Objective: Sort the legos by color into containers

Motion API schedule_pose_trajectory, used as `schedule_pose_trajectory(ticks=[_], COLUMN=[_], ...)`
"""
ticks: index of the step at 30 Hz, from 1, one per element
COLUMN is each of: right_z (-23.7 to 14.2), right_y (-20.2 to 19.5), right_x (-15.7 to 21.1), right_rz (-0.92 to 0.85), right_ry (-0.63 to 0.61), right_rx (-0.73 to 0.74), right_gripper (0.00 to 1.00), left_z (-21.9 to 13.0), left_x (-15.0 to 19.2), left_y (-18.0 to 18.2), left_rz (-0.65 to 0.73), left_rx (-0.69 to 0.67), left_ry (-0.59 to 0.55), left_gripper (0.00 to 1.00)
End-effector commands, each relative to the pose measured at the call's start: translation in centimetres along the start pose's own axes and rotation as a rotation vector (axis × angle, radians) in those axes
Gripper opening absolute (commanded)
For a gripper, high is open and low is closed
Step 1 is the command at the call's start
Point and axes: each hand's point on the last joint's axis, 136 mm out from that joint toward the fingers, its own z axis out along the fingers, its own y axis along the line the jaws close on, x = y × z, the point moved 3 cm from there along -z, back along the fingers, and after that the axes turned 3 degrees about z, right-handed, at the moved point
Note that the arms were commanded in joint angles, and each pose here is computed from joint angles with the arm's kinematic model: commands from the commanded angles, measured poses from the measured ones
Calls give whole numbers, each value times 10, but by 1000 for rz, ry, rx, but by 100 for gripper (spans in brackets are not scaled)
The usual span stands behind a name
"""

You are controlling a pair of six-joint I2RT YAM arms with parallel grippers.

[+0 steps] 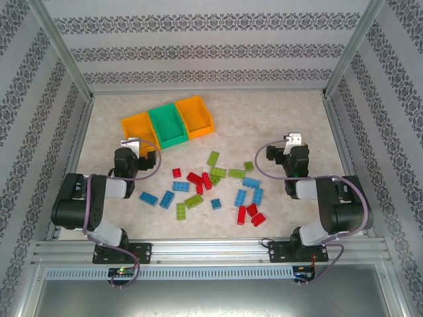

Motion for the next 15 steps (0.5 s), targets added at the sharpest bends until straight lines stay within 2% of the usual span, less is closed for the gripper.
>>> schedule_pose_trajectory(ticks=[1,15], right_z=[0,2], right_y=[0,-1], right_x=[-10,-10], right_rz=[-6,14], right_ry=[-40,-31], right_rx=[8,-21], right_gripper=[98,98], left_z=[1,1], left_x=[-16,-16], left_y=[4,4], left_rz=[9,8], left_rx=[-3,-1], left_ry=[-58,-58], left_gripper=[99,99])
